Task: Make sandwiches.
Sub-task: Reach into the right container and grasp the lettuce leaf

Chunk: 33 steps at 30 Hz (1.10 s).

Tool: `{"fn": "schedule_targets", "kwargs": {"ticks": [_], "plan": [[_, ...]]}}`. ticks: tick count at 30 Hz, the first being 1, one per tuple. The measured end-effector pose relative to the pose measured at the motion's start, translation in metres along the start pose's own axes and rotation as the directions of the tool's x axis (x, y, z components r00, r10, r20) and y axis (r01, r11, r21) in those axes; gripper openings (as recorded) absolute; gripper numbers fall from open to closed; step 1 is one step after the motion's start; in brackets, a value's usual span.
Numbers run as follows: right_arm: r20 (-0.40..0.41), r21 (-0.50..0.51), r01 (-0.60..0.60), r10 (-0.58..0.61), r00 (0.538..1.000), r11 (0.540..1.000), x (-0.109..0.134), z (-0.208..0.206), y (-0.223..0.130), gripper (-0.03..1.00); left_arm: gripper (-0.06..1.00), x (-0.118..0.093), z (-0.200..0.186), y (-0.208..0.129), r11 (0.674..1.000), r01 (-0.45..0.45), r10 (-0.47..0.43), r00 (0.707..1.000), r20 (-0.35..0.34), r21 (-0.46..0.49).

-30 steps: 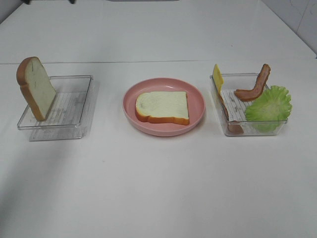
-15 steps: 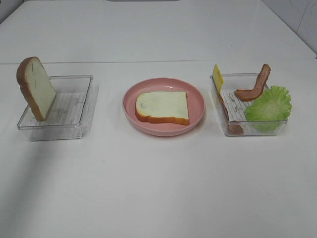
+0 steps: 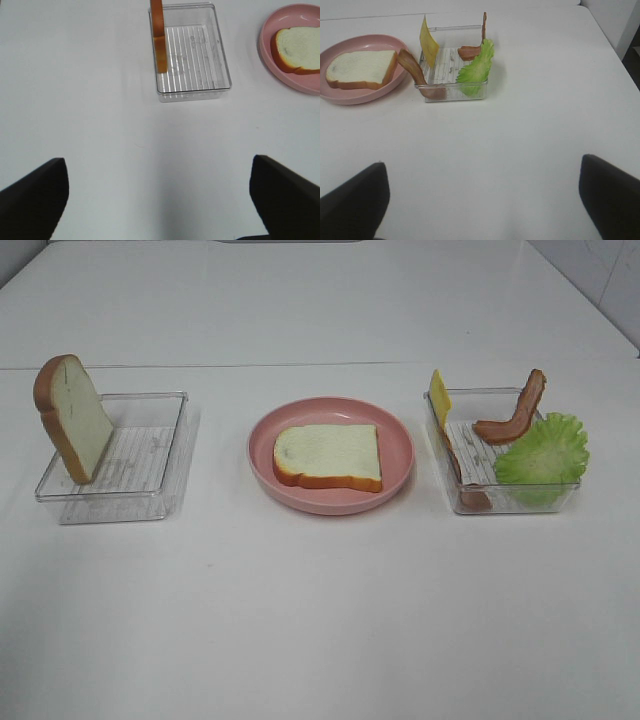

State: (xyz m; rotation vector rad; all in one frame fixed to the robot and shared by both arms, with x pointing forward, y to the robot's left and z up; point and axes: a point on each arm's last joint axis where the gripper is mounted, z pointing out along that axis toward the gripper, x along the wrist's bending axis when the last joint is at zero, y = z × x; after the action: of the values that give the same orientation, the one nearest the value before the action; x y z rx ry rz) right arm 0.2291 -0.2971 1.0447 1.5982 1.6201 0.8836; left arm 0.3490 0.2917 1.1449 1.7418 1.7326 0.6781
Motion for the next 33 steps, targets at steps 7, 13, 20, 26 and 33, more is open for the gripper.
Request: {"fn": "schedule_targets", "kwargs": {"ticks": [7, 13, 20, 26, 33], "plan": [[0.000, 0.000, 0.000, 0.000, 1.000, 1.000, 0.000, 0.000, 0.000, 0.98, 0.89, 0.008, -0.031, -0.055, 0.991, -0.013, 0.011, 1.000, -0.010, -0.133], [0.000, 0.000, 0.000, 0.000, 1.000, 1.000, 0.000, 0.000, 0.000, 0.98, 0.89, 0.014, -0.049, -0.124, 0.958, -0.021, 0.023, 1.000, 0.005, -0.286], [0.000, 0.000, 0.000, 0.000, 1.000, 1.000, 0.000, 0.000, 0.000, 0.98, 0.89, 0.012, -0.046, -0.145, 0.952, -0.029, 0.044, 0.998, 0.044, -0.304], [0.000, 0.000, 0.000, 0.000, 1.000, 1.000, 0.000, 0.000, 0.000, 0.98, 0.88, 0.010, -0.025, -0.149, 0.960, -0.054, 0.074, 0.995, 0.063, -0.275], [-0.002, 0.000, -0.001, 0.001, 1.000, 1.000, 0.000, 0.000, 0.000, 0.98, 0.88, 0.008, -0.019, -0.146, 0.948, -0.043, 0.071, 0.995, 0.076, -0.316]]}}
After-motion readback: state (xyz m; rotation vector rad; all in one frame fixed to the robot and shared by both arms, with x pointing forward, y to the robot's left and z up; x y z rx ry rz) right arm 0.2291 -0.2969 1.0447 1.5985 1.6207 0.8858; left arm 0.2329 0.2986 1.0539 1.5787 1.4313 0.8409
